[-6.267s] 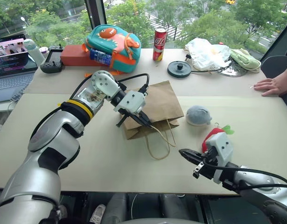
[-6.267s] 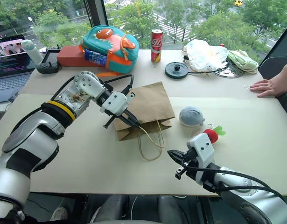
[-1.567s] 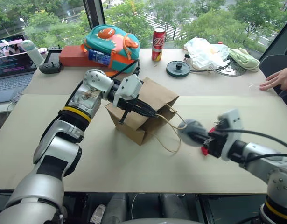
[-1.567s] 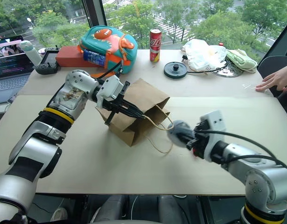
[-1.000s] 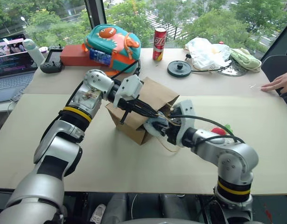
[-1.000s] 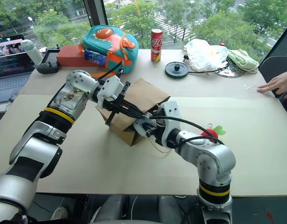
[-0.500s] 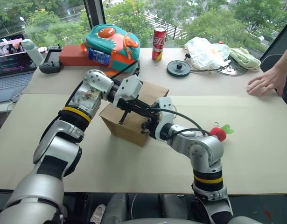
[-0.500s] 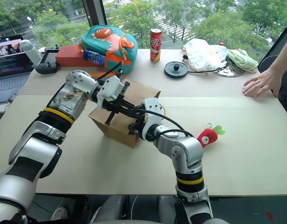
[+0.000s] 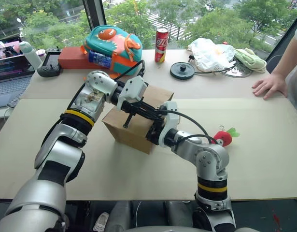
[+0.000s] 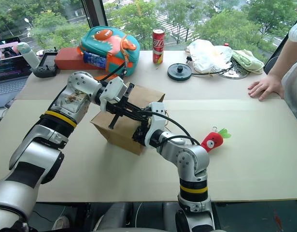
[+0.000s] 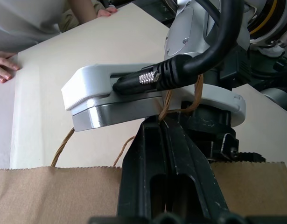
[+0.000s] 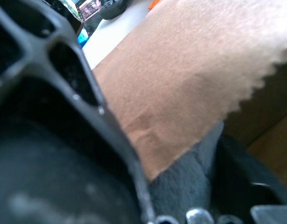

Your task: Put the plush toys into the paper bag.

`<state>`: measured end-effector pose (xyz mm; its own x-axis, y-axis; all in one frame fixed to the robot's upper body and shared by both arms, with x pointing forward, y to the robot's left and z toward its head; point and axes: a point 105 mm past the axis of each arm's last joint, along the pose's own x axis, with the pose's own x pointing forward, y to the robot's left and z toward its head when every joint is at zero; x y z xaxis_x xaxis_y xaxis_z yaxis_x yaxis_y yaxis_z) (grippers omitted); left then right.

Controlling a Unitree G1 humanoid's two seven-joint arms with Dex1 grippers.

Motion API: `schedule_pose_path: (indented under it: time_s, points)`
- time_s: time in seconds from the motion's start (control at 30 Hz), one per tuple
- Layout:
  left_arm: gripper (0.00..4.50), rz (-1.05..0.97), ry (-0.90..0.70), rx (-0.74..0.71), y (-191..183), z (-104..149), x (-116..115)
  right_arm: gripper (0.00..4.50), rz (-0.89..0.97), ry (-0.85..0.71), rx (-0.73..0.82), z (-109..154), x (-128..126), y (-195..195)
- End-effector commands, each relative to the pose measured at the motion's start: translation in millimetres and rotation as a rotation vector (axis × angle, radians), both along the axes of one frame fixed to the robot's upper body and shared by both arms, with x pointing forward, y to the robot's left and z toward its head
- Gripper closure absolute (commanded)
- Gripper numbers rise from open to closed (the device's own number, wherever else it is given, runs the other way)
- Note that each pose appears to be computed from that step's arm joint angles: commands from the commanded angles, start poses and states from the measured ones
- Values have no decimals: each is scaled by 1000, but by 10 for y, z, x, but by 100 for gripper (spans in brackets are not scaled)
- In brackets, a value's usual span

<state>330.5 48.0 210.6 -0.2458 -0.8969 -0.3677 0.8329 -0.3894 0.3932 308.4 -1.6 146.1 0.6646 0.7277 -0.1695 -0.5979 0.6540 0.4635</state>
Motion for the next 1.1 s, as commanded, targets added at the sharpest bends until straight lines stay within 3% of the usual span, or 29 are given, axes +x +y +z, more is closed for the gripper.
schedule_pose_path:
  time_s: [0.03,0.33,0.53,0.83,1.0,1.1]
  points:
    - [450,-31,-31,-3,-63,61,-32,1,58,-94,-9,177,-119,57]
    - [450,-29,-31,-1,-55,43,-31,1,44,-164,-215,187,-373,-779]
    - [450,-29,-26,-3,-50,33,-36,1,-3,-156,-265,200,-508,-1161]
    - [450,-69,-17,50,3,-103,-149,1,-483,-81,-522,208,-482,-2287]
    - [450,-76,-10,58,25,-120,-170,1,-583,-6,-624,101,-615,-2459]
    - [450,-79,-10,51,4,-112,-166,1,-644,80,-567,-84,-564,-2408]
